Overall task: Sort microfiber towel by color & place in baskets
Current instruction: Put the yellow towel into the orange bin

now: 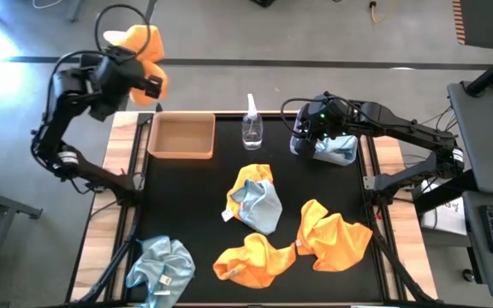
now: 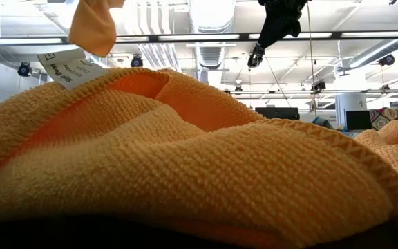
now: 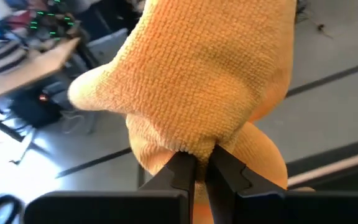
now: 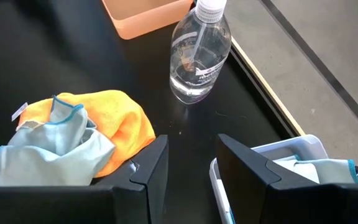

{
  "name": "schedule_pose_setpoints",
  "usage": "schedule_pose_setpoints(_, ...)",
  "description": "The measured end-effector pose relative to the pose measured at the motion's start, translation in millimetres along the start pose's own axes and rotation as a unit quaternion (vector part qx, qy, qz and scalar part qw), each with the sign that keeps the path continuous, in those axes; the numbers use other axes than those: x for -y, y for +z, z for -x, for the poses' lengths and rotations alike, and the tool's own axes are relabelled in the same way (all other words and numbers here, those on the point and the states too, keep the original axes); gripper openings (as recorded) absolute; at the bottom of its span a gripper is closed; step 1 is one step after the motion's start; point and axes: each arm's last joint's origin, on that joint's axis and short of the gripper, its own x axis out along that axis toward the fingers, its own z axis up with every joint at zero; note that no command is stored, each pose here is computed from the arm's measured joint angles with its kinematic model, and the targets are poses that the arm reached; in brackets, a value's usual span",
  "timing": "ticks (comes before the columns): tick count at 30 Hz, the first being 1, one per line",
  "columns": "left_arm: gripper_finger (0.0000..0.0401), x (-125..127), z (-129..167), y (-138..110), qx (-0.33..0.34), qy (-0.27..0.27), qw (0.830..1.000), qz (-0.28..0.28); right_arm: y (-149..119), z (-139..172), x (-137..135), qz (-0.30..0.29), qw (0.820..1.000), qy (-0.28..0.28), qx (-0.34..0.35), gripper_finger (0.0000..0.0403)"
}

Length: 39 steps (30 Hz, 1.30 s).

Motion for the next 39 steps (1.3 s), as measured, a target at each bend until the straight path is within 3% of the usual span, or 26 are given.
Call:
schedule_pose_setpoints(9,0.0008,-6.0,-5.5,-18.5,0.029,-0.105,0.994,0.0,0.1,0.0,0.0,0.005,1.0,0.0,0.001,0.013)
schedule_pose_setpoints(16,0.0008,3.6,-31.4,-55.7,0.028,-0.125,0.991,0.025,0.1,0.0,0.0,-0.001,1.0,0.0,0.0,0.013)
schedule_pose_setpoints(21,0.0008,16.0,-50.5,-80.9,0.018,-0.169,0.984,0.044,0.1,0.0,0.0,-0.007,1.0,0.0,0.0,0.013)
schedule_pose_setpoints(32,0.0008,29.7,-75.8,-124.2,-0.038,-0.155,0.985,0.07,-0.1,0.0,-0.1,-0.02,1.0,0.0,0.0,0.013)
schedule_pose_setpoints(39,0.0011,35.2,-80.8,-135.1,-0.06,-0.163,0.98,0.094,-0.2,0.0,-0.1,-0.02,1.0,0.0,-0.001,0.013)
